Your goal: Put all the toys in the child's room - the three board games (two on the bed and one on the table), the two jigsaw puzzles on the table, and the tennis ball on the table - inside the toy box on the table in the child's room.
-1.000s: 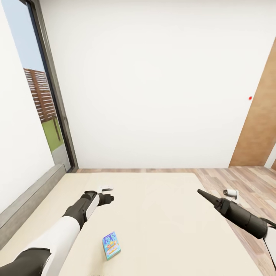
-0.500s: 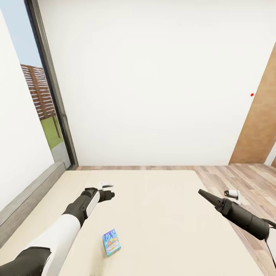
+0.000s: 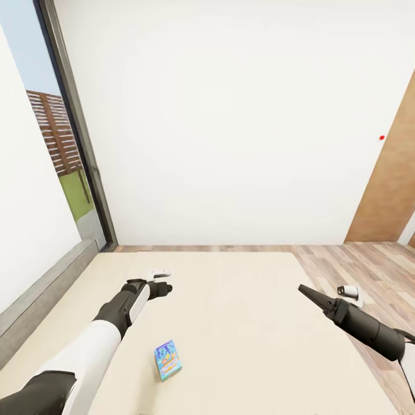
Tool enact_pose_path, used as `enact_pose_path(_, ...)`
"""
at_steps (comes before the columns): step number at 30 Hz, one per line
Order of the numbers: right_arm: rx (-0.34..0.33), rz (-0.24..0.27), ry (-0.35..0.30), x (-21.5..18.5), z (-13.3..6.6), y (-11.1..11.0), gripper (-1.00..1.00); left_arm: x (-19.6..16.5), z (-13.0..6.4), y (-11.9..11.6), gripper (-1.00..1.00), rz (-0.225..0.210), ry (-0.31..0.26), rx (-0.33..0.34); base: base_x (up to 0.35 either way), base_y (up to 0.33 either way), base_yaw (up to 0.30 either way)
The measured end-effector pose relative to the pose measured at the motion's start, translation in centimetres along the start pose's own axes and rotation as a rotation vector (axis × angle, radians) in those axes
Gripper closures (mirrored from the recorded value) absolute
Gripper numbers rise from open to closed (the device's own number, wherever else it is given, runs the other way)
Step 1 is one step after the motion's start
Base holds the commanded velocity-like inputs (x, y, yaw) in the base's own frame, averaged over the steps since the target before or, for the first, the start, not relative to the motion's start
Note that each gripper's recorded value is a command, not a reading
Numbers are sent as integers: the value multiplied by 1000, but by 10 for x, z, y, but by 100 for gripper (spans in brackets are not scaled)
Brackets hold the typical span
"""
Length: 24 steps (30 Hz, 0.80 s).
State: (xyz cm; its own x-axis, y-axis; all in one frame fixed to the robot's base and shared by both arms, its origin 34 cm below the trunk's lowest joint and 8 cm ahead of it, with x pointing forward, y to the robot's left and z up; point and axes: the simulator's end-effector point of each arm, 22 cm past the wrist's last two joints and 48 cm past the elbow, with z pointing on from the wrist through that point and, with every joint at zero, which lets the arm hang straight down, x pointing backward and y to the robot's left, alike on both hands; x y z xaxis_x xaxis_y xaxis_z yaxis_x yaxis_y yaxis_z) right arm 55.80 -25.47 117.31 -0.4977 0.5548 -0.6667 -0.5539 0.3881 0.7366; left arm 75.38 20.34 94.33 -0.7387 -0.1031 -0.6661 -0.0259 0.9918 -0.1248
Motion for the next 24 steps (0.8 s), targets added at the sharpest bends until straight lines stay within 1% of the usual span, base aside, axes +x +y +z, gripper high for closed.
enact_pose_path(13, 12, 14, 8, 4, 1, -9, -100, 5, 8, 0, -100, -3, 6, 5, 0, 0, 0)
enact_pose_path(19, 16, 21, 10, 6, 2, -13, -100, 9, 12, 3, -100, -9, 11, 3, 0, 0, 0)
enact_pose_path(24, 20, 26, 12, 8, 2, -16, -100, 6, 14, 5, -100, -11, 0, 1, 0, 0, 0)
